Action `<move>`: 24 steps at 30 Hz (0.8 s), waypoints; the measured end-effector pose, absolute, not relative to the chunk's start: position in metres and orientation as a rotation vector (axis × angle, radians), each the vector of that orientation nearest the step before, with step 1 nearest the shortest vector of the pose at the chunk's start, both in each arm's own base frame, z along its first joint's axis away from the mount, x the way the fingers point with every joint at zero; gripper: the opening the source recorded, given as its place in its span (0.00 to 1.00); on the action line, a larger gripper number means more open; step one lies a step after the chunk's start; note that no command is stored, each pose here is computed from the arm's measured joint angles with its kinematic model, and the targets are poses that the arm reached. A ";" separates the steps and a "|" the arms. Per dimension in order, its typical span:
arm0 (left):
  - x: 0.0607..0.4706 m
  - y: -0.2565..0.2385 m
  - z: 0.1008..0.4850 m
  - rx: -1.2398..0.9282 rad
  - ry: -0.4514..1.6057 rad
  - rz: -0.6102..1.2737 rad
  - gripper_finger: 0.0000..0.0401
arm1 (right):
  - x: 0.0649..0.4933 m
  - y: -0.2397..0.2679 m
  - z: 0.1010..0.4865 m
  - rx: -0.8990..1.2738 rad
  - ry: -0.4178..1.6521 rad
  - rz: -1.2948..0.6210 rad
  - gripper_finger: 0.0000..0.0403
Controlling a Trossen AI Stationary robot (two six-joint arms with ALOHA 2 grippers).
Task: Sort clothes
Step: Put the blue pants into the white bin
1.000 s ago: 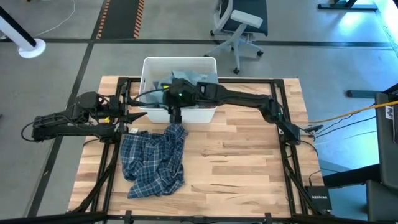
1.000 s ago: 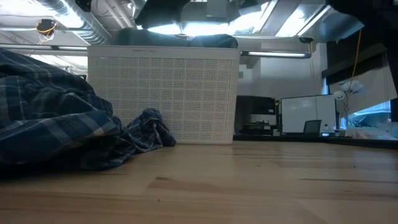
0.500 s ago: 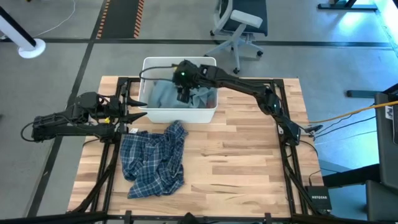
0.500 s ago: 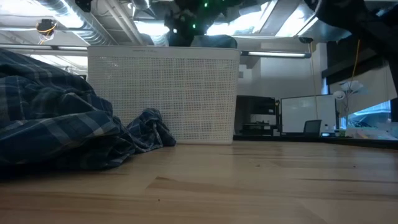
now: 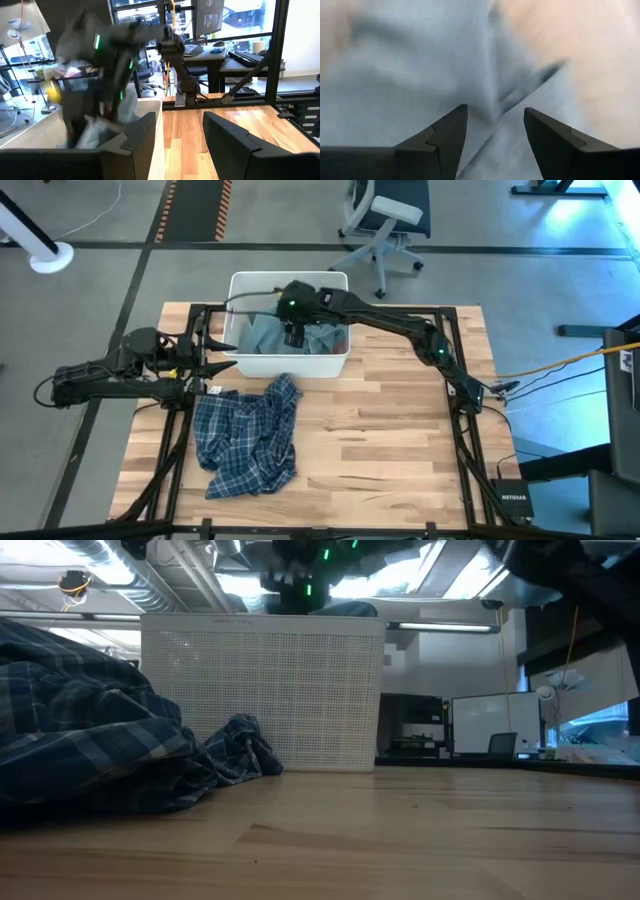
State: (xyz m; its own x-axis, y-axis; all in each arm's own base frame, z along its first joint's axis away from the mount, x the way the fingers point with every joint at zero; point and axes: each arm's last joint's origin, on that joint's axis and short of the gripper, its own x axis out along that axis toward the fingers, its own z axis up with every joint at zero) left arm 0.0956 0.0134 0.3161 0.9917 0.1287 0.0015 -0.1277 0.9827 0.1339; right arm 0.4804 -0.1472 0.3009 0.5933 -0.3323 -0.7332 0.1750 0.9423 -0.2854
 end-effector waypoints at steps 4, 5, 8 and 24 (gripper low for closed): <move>0.096 0.013 0.315 0.132 0.012 0.129 0.40 | 0.463 -0.125 0.359 -0.278 0.737 -0.335 0.54; 0.096 0.013 0.315 0.132 0.016 0.129 0.40 | 0.458 -0.119 0.370 -0.303 0.722 -0.347 0.54; 0.096 0.013 0.315 0.129 0.016 0.128 0.40 | 0.437 -0.100 0.393 -0.372 0.764 -0.406 0.54; 0.096 0.013 0.315 0.119 0.013 0.129 0.40 | 0.393 -0.073 0.380 -0.424 1.202 -0.617 0.54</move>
